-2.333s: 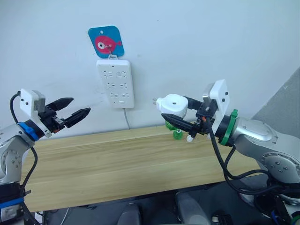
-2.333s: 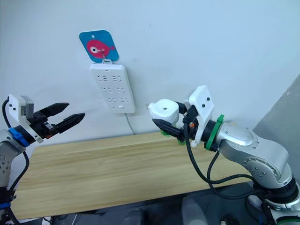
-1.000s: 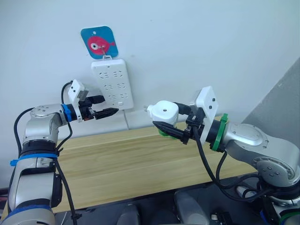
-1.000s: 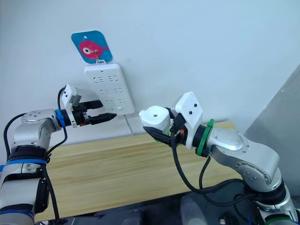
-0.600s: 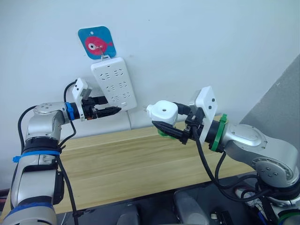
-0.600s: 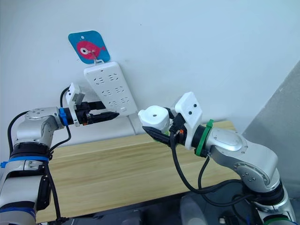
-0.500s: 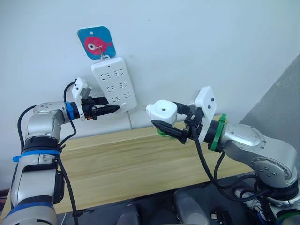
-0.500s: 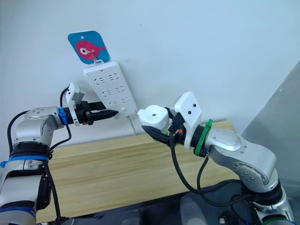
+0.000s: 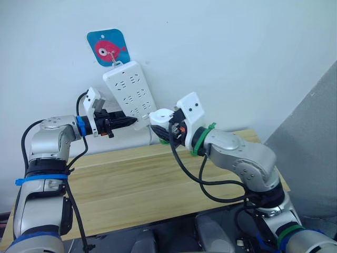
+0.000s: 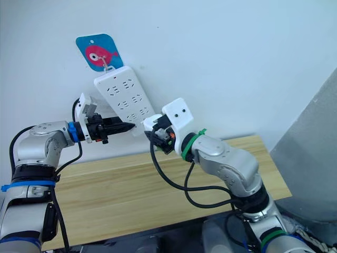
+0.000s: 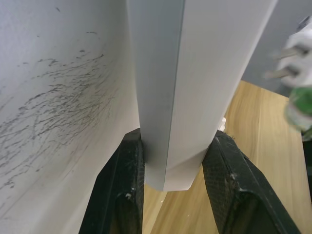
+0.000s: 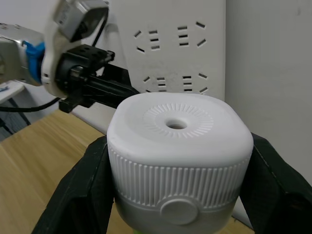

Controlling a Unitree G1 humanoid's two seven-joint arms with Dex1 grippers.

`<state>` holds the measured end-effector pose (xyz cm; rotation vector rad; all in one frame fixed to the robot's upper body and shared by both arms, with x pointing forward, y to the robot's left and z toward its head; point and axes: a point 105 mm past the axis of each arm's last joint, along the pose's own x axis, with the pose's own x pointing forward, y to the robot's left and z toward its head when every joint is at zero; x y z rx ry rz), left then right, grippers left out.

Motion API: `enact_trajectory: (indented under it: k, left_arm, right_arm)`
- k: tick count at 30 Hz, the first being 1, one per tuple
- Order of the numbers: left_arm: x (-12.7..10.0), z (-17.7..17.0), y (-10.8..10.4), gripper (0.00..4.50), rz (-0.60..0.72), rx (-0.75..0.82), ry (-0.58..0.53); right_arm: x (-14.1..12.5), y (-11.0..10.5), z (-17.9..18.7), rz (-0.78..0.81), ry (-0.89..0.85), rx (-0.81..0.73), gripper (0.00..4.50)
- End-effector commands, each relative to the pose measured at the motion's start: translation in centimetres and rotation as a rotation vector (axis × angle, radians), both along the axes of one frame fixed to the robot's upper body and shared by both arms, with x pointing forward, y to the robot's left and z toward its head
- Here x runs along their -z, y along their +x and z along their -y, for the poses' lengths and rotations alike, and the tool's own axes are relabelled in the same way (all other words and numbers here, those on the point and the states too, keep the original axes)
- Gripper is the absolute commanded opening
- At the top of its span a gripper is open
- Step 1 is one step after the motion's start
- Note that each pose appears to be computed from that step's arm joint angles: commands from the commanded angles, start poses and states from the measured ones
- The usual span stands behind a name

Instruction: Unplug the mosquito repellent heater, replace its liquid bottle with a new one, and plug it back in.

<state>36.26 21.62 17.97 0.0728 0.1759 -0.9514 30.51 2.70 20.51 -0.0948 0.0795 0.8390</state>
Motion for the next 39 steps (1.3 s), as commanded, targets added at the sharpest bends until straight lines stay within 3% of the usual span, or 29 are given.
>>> enact_trajectory:
  k: [1, 12, 39]
  left_arm:
    - [-1.8, 0.5, -0.4, 1.29, 0.065, 0.027, -0.018]
    - [-1.7, 0.6, -0.5, 1.29, 0.065, 0.020, -0.016]
    - [-1.9, 1.6, -0.9, 1.29, 0.058, 0.067, -0.039]
  right_arm:
    - [-1.4, 0.5, -0.4, 0.053, 0.011, 0.023, 2.98]
    - [-3.0, 1.3, -1.7, 0.087, 0.048, 0.042, 2.98]
    - [-2.4, 1.7, -4.0, 0.132, 0.041, 0.051, 2.98]
